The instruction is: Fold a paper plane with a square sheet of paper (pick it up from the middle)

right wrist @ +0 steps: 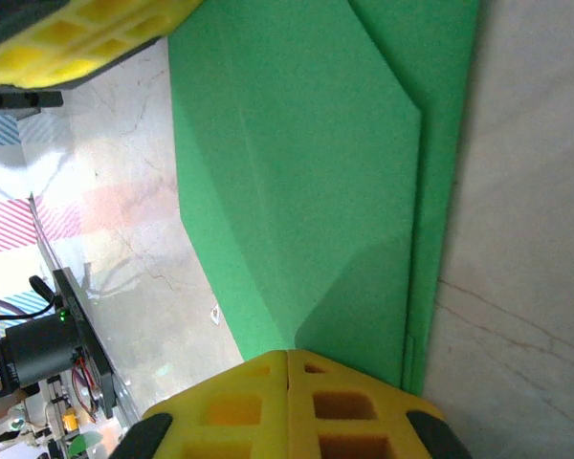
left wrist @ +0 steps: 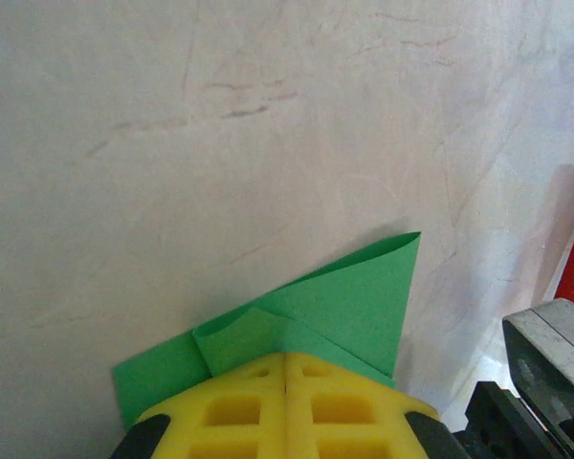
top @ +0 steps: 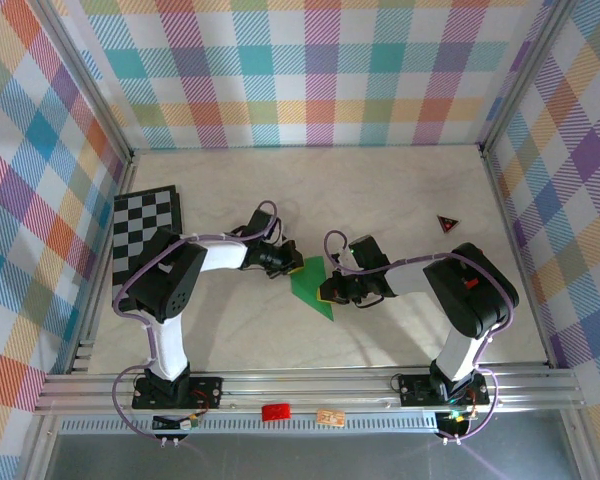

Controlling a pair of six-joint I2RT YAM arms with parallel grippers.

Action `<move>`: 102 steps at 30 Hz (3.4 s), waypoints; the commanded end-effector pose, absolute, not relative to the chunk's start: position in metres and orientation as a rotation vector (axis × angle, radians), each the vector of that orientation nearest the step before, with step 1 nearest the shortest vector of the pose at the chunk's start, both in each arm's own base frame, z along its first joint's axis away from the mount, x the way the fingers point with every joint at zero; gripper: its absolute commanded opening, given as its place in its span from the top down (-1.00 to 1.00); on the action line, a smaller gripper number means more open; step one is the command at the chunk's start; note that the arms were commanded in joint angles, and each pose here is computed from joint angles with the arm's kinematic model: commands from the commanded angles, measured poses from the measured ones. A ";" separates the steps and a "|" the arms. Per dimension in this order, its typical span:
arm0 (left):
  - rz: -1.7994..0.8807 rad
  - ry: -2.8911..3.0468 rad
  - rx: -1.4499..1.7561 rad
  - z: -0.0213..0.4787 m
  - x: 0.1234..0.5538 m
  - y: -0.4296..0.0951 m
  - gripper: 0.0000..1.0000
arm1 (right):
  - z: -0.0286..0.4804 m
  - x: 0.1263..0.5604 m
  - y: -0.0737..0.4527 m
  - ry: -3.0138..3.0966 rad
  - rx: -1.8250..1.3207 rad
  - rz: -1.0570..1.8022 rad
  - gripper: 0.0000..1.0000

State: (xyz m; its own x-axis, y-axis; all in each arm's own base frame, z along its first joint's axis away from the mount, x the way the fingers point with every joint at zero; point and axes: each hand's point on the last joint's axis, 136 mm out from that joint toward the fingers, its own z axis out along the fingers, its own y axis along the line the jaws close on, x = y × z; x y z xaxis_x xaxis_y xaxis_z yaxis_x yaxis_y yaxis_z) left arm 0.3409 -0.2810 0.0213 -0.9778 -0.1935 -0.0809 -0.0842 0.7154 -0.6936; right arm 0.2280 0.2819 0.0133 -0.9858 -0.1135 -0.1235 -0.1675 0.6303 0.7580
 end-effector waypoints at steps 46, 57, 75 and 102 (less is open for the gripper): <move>-0.973 2.839 -0.166 -0.014 0.305 -0.287 0.86 | 0.031 0.231 0.272 2.870 -0.167 1.228 0.92; -0.953 2.856 -0.153 -0.019 0.303 -0.285 0.86 | 0.028 0.247 0.298 2.863 -0.179 1.155 0.92; -0.931 2.868 -0.162 -0.026 0.301 -0.281 0.89 | 0.039 0.217 0.279 2.889 -0.251 1.152 0.90; -0.942 2.873 -0.174 -0.026 0.304 -0.279 0.89 | 0.010 0.189 0.249 3.028 -0.189 0.989 0.75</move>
